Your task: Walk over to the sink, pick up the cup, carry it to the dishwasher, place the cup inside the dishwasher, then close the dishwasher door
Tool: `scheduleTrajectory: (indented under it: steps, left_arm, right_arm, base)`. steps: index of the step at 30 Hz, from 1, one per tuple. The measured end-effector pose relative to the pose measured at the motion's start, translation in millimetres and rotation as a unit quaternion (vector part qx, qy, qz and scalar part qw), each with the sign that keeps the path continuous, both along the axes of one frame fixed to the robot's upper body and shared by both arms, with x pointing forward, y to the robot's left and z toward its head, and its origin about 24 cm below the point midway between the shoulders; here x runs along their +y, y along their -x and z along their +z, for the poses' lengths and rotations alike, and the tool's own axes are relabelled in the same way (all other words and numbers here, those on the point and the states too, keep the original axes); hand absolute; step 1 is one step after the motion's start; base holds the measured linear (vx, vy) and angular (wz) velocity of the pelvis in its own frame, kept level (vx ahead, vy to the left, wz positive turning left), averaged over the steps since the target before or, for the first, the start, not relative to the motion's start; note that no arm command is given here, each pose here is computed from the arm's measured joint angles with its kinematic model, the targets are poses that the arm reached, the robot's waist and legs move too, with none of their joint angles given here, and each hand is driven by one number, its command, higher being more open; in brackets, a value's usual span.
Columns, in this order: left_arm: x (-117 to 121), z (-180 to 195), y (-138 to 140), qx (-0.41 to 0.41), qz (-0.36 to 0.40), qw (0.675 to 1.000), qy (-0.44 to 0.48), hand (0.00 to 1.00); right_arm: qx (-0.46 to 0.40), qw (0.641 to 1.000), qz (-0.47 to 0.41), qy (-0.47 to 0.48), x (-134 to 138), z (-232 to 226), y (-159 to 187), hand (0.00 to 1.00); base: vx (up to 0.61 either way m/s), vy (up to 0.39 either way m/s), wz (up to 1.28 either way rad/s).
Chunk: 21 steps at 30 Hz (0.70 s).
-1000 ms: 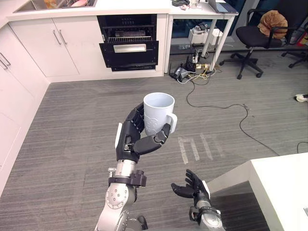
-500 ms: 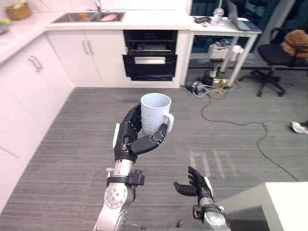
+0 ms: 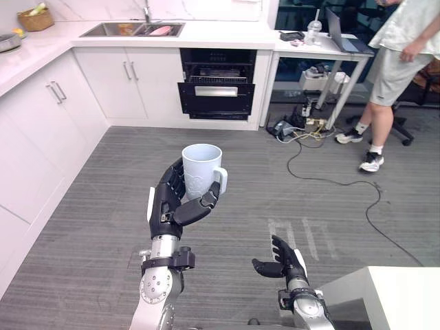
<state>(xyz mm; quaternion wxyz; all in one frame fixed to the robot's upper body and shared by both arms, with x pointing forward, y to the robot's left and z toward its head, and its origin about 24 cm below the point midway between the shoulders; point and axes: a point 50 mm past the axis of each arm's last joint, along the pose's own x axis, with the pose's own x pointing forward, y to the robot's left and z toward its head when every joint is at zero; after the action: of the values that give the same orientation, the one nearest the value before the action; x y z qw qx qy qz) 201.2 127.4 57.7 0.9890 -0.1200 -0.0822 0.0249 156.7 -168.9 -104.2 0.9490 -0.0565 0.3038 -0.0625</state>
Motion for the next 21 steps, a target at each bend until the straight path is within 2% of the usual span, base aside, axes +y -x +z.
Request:
scheduleTrajectory:
  steps: [8, 14, 21]
  left_arm:
    - [-25.1, -10.1, -3.4, 0.029, -0.065, 0.997, 0.024, 0.3]
    - [-24.6, -13.0, -3.1, 0.04, -0.065, 0.997, 0.023, 0.3]
    - [-14.9, -12.5, -5.1, 0.04, -0.038, 0.998, 0.034, 0.3]
  right_arm:
    - [0.034, 0.998, -0.049, 0.017, -18.0, -8.7, 27.3, 0.9]
    - [-0.002, 0.997, -0.068, 0.023, -23.2, 2.6, 13.6, 0.9]
    - [-0.045, 0.996, -0.075, 0.029, -22.5, 16.2, -11.3, 0.9]
  base:
    - [0.01, -0.024, 0.16]
    - [-0.03, -0.036, 0.36]
    - [-0.08, -0.016, 0.82]
